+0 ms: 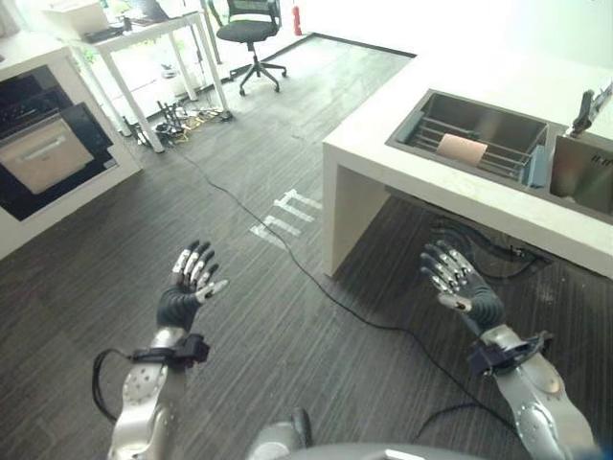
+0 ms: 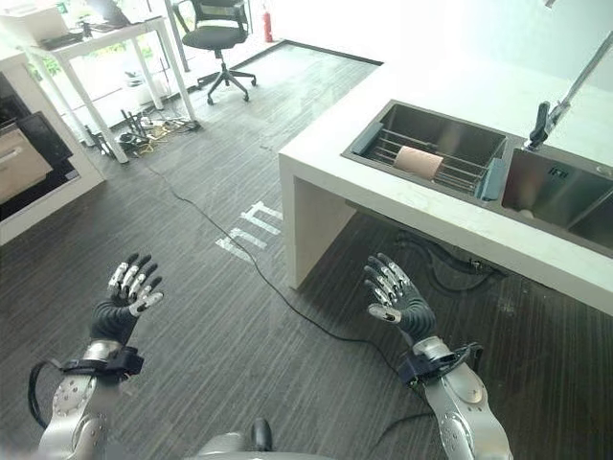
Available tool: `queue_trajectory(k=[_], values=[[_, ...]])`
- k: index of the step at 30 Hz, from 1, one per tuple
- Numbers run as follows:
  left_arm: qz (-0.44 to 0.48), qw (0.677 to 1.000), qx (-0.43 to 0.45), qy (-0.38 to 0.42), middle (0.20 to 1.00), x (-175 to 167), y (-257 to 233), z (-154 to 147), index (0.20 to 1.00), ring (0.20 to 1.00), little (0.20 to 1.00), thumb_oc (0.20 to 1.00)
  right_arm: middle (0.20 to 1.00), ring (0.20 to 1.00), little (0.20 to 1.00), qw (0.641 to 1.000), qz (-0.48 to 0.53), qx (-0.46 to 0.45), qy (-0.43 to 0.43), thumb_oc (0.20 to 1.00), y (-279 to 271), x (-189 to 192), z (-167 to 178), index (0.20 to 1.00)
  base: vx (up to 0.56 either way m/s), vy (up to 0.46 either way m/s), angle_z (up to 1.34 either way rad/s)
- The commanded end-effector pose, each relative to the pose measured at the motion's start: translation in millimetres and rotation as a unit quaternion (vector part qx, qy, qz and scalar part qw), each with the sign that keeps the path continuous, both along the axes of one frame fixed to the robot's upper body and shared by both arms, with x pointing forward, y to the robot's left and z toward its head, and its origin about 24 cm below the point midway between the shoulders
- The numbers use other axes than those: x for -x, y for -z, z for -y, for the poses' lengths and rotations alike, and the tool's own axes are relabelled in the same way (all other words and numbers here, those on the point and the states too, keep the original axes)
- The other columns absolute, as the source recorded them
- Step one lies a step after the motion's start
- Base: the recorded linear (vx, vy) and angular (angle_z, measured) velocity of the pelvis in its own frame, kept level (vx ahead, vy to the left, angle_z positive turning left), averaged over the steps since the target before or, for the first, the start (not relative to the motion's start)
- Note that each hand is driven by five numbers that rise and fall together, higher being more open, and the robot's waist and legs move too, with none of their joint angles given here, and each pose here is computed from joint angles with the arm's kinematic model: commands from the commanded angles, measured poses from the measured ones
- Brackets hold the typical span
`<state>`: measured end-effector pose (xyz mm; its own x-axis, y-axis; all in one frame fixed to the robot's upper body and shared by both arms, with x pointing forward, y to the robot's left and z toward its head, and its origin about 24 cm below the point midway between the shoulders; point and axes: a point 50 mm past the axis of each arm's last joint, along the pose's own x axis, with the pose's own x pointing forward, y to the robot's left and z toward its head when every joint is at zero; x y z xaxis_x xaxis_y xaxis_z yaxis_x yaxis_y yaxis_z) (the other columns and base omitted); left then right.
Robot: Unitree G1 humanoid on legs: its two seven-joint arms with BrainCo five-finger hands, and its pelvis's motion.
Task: Place the dishes in the dishwasher.
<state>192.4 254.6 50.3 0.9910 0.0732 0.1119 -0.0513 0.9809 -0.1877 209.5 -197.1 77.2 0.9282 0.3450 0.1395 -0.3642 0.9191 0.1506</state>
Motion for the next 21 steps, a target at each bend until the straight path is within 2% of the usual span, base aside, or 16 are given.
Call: queue_trajectory(k=[1, 4, 8, 13, 17, 21], values=[[0.042, 0.998, -0.051, 0.012, 1.0, 5.6, -15.9, 2.0, 1.0, 1.0, 1.0, 1.0, 1.0, 1.0, 1.0, 0.997, 0.071, -0.005, 0.002, 1.0, -25.7, 0.1, 10.2, 1.0, 0.42, 0.244, -1.35], [0.049, 0.996, -0.062, 0.041, 1.0, -9.1, -21.5, 5.7, 1.0, 1.0, 1.0, 1.0, 1.0, 1.0, 1.0, 0.997, 0.062, -0.006, 0.045, 1.0, -24.4, 3.0, 22.2, 1.0, 0.52, 0.378, -0.96], [0.053, 0.993, -0.07, 0.075, 1.0, -17.6, -25.8, 12.5, 1.0, 1.0, 1.0, 1.0, 1.0, 1.0, 1.0, 0.995, 0.06, -0.012, 0.075, 1.0, -23.4, 3.7, 20.6, 1.0, 0.32, 0.251, -0.05], [0.062, 0.991, -0.102, 0.059, 1.0, -15.2, -32.8, 11.3, 1.0, 1.0, 1.0, 1.0, 1.0, 1.0, 1.0, 0.997, 0.057, -0.013, 0.057, 1.0, -22.0, 4.6, 11.4, 1.0, 0.21, 0.172, -0.13], [0.074, 0.991, -0.107, 0.024, 1.0, -15.6, -48.9, -2.3, 1.0, 1.0, 1.0, 1.0, 1.0, 1.0, 1.0, 0.998, 0.06, -0.021, 0.03, 1.0, -25.9, -0.7, 10.7, 1.0, 0.2, -0.144, -0.78], [0.067, 0.994, -0.082, 0.024, 1.0, -14.5, -48.7, 1.4, 1.0, 1.0, 1.0, 1.0, 1.0, 1.0, 1.0, 0.997, 0.069, -0.023, 0.012, 1.0, -31.8, -3.7, 8.1, 1.0, 0.27, -0.273, -0.74]])
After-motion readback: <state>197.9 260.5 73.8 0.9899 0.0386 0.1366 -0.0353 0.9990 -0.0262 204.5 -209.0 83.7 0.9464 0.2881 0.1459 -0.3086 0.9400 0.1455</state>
